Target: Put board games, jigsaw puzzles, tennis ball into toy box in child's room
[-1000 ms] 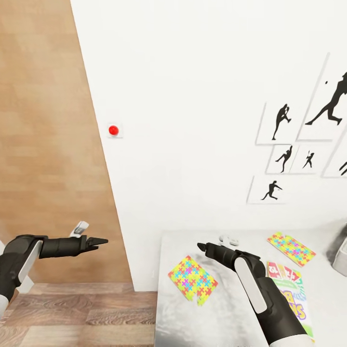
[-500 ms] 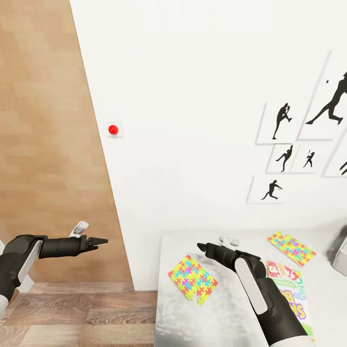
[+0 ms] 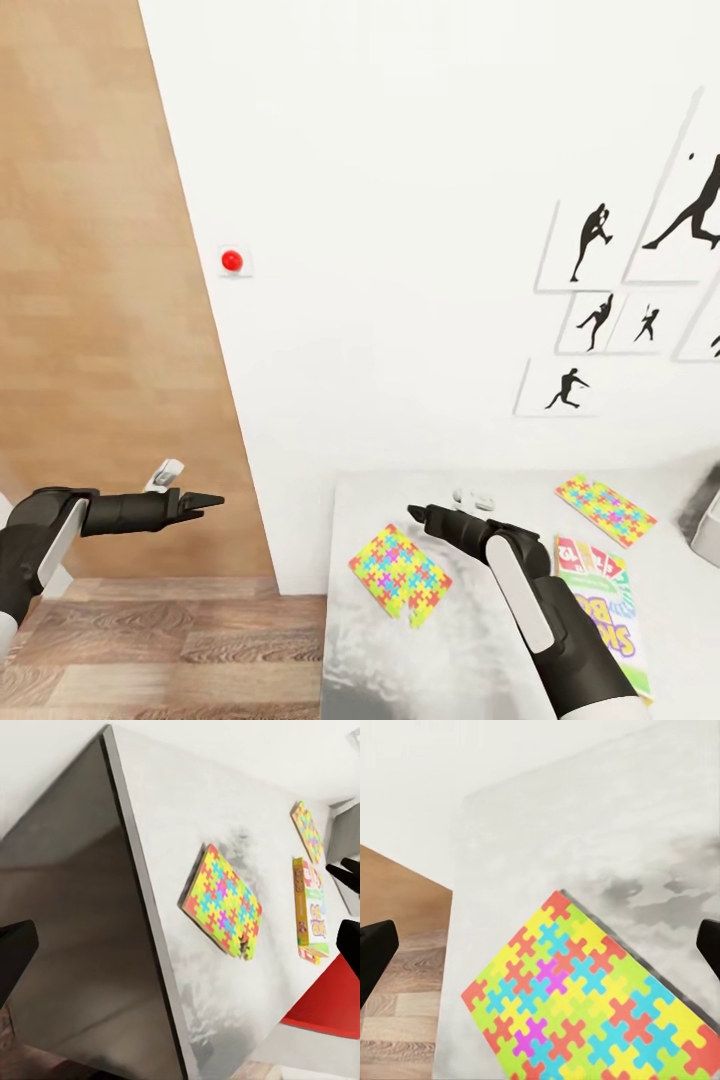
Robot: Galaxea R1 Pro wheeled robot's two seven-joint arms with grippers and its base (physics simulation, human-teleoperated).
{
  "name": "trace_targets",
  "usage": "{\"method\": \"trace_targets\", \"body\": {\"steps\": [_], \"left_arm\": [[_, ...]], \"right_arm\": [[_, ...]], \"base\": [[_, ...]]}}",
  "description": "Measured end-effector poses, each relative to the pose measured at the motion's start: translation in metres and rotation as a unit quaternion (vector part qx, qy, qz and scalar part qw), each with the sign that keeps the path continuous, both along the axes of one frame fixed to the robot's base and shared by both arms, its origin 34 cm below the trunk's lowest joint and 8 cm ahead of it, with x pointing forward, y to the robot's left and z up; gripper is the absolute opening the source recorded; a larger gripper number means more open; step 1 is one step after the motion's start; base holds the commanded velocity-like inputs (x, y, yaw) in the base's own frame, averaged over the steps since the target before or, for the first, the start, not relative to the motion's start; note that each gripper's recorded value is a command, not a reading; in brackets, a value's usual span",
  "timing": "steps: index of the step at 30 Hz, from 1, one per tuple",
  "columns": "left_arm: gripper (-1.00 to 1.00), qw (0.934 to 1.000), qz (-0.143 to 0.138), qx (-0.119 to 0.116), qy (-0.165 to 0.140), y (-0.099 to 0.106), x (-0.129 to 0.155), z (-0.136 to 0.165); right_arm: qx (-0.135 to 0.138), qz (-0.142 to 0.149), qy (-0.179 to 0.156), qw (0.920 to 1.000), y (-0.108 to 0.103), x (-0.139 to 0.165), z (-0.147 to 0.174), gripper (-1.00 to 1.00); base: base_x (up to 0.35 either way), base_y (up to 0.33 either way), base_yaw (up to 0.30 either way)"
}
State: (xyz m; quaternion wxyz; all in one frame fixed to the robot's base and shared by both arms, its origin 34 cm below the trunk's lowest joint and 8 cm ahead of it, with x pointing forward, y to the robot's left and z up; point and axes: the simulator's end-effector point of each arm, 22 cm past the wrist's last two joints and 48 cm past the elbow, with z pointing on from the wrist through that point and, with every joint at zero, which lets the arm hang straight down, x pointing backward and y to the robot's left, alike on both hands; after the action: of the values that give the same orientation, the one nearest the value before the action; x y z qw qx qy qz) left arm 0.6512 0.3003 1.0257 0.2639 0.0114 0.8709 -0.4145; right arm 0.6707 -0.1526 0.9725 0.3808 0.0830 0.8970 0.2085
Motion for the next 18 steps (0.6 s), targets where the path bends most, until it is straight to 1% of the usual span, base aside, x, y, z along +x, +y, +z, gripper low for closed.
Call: {"method": "trace_targets", "body": {"steps": [8, 18], "left_arm": [[1.00, 1.0000, 0.000, 0.001, 0.006, 0.000, 0.000, -0.007], [1.00, 0.9999, 0.000, 0.002, 0.012, 0.000, 0.001, -0.016]], "right_arm": [[-0.007, 0.019, 0.006, 0.9998, 0.014, -0.004, -0.009, 1.00], [-0.009, 0.021, 0.011, 0.9997, 0.016, -0.004, -0.017, 1.00]], "base": [[0.000, 0.000, 0.000], [0.000, 0.000, 0.000]]}}
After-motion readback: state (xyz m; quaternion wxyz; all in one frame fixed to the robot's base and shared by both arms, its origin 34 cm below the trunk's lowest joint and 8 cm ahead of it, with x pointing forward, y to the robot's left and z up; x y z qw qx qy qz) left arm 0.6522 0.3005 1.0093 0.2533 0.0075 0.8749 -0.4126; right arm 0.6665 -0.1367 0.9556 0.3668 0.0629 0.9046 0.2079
